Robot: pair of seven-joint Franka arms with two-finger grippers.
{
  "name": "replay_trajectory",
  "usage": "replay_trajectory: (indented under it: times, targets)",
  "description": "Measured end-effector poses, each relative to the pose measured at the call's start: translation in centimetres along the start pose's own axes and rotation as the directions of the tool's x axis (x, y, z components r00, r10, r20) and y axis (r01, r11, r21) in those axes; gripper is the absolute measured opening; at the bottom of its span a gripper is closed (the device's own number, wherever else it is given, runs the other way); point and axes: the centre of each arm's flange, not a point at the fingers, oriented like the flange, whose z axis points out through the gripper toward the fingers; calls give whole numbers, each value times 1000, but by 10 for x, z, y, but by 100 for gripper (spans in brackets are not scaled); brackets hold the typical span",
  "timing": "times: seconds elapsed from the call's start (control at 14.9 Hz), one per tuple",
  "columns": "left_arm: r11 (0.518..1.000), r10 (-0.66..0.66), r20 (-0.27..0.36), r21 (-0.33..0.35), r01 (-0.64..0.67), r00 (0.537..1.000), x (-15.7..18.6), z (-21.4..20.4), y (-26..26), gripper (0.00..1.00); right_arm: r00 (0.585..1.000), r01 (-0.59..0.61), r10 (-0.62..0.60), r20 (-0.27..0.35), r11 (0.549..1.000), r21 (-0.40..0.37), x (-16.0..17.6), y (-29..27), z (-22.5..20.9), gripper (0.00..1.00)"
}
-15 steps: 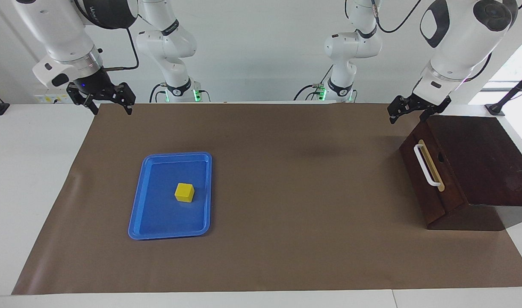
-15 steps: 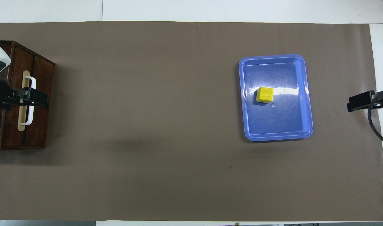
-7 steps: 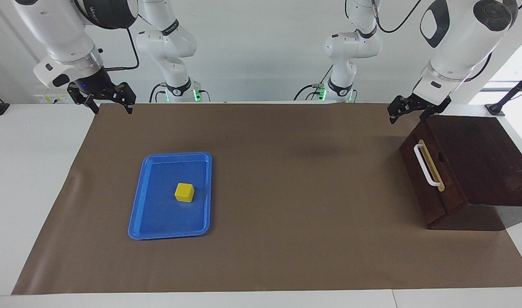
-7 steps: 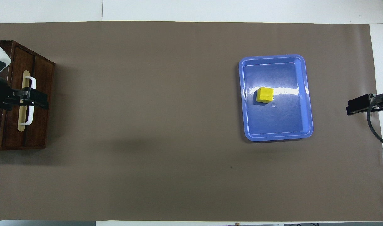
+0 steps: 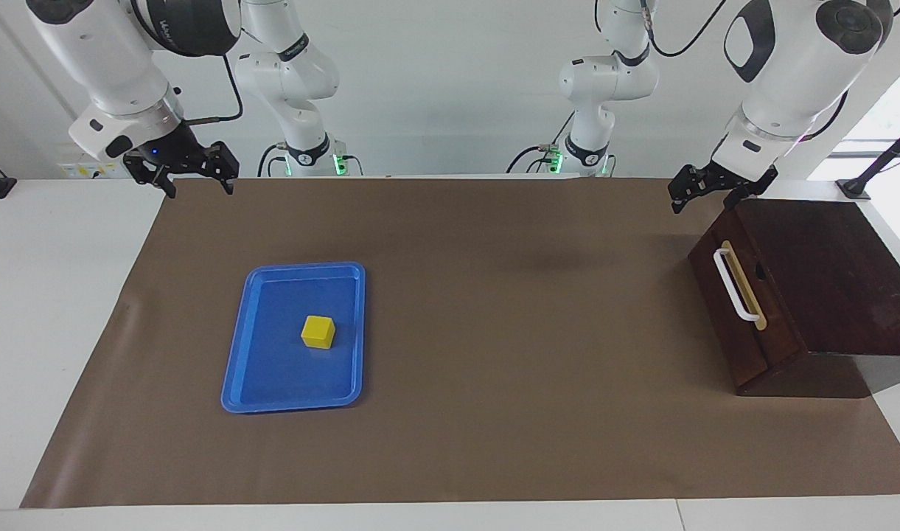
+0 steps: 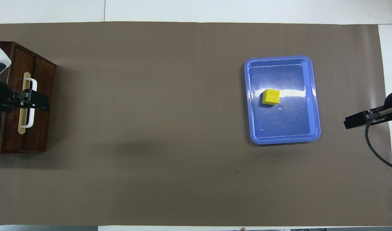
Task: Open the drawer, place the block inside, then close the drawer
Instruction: 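Move the right gripper over the blue tray toward the yellow cube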
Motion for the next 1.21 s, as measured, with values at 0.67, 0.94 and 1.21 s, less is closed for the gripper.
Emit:
replay_trajectory:
  times: [0.67,0.94,1.21]
  targets:
    - [1000,0,0,0,0,1000,0,0,0,100,765,614,-601,-230,789,-20,7,-13,42,100]
    - [1000,0,0,0,0,1000,0,0,0,100,578,783,-718,-388,622,18,21,-6,90,100]
    - [1000,0,0,0,0,1000,0,0,0,100,396,883,-783,-480,467,-34,50,9,149,100]
